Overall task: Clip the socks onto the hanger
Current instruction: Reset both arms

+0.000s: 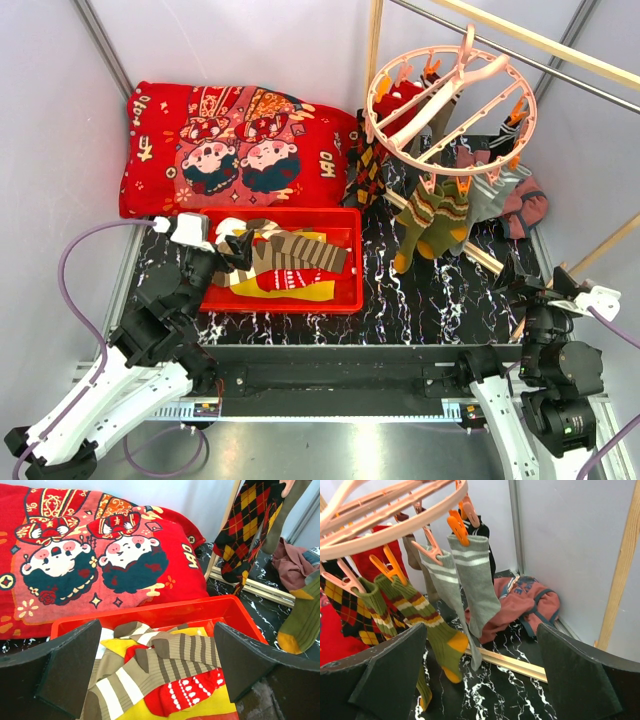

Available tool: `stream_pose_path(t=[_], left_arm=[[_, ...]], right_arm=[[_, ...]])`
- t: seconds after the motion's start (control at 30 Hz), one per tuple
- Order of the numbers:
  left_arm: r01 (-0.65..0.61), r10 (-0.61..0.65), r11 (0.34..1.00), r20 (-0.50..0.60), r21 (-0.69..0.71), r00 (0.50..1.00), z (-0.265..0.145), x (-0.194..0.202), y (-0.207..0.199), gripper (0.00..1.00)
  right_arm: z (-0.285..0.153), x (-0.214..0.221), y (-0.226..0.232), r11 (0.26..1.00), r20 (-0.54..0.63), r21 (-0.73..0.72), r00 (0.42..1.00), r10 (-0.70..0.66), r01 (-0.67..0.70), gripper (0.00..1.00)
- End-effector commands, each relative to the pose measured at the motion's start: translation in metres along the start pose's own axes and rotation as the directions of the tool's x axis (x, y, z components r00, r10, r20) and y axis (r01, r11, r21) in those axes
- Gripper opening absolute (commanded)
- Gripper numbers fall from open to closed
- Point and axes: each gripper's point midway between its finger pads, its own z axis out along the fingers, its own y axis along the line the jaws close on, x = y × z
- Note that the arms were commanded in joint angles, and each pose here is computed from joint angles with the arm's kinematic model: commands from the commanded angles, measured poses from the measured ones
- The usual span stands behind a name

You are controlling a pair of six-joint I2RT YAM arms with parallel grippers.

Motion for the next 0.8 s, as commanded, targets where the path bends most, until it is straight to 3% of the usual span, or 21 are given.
stream_pose_path(t=[0.0, 0.77], left_arm=[[-0.006, 0.008, 1.000, 0.058, -0.030, 0.998, 0.002, -0.014, 0.005, 0.99], [-0.014, 0.015, 1.000, 0.043, -0.021, 0.999, 0.004, -0.009, 0.004, 0.99]], right_arm=[[0.000, 0.003, -0.007, 0.999, -0.006, 0.037, 1.000, -0.016, 0.017, 1.00], [0.001, 0.017, -0.010, 0.998, -0.048, 0.054, 0.999, -0.019, 0.021, 1.00]])
